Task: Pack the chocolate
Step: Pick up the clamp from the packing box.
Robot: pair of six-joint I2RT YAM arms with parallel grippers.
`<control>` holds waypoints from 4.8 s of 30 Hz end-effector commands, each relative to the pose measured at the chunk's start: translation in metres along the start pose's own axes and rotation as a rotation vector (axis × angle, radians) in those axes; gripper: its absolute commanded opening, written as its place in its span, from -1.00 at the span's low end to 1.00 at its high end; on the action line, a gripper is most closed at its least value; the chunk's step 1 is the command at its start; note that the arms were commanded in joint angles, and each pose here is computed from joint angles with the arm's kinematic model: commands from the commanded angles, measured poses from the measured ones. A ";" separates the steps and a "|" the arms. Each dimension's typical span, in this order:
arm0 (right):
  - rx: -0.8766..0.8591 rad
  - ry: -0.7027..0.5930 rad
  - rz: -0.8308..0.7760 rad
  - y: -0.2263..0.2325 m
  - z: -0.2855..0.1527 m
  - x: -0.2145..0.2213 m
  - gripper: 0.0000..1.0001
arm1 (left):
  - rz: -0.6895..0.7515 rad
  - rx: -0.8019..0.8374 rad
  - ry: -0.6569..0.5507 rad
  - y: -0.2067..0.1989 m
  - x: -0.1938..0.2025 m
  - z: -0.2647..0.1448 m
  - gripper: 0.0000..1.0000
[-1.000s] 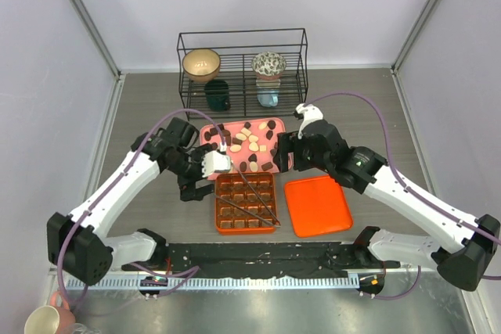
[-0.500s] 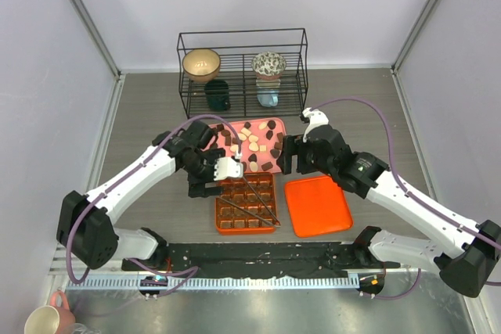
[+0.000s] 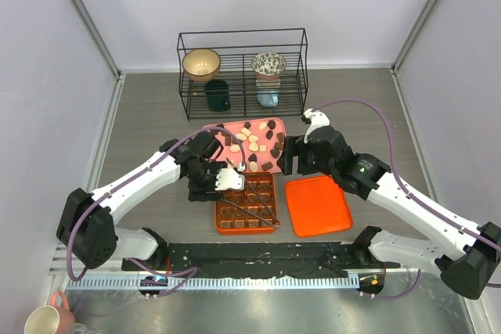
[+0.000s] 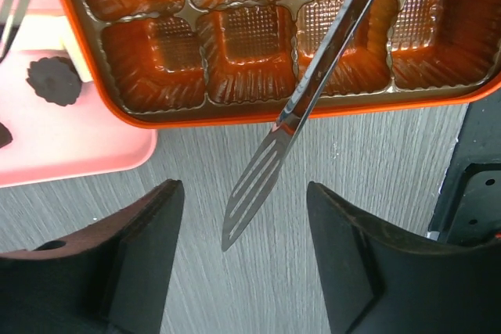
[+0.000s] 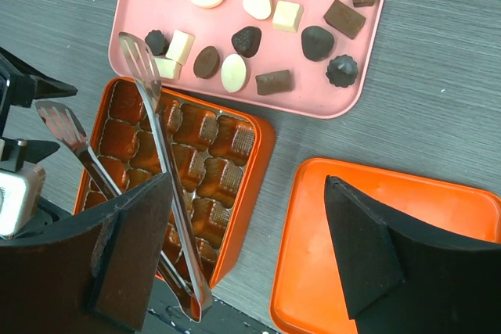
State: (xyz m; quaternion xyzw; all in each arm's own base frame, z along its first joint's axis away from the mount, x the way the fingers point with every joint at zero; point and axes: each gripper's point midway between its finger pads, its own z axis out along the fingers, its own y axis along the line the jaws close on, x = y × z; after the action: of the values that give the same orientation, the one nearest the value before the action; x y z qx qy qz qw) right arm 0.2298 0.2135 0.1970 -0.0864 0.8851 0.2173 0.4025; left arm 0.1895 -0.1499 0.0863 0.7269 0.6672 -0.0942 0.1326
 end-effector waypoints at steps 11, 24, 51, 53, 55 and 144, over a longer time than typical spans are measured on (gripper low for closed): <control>-0.027 -0.034 0.021 0.004 -0.001 -0.006 0.64 | 0.052 -0.046 0.013 0.007 -0.010 0.010 -0.21; -0.060 -0.027 0.043 0.010 -0.007 -0.005 0.62 | 0.041 -0.094 0.010 0.007 -0.019 -0.005 -0.94; -0.577 -0.405 -0.172 0.105 -0.170 -0.120 0.99 | -0.509 0.091 -0.733 -0.035 -0.146 -0.218 -0.99; -0.610 -0.383 -0.188 0.110 -0.169 -0.116 0.99 | -0.552 0.210 -0.842 -0.032 -0.165 -0.241 -0.99; -0.631 -0.362 -0.200 0.115 -0.163 -0.112 0.99 | -0.578 0.322 -0.922 -0.032 -0.175 -0.260 -0.99; -1.092 -0.282 -0.119 0.186 -0.109 -0.173 -0.09 | -0.556 0.233 -1.021 -0.046 -0.161 -0.255 -0.74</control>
State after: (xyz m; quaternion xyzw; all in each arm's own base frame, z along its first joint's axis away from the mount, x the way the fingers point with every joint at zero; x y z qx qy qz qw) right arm 0.2201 0.3337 0.4344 -0.2980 0.5908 0.6323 0.4029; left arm 0.1198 -0.2230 0.3706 0.3707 0.6808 -0.5604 0.2918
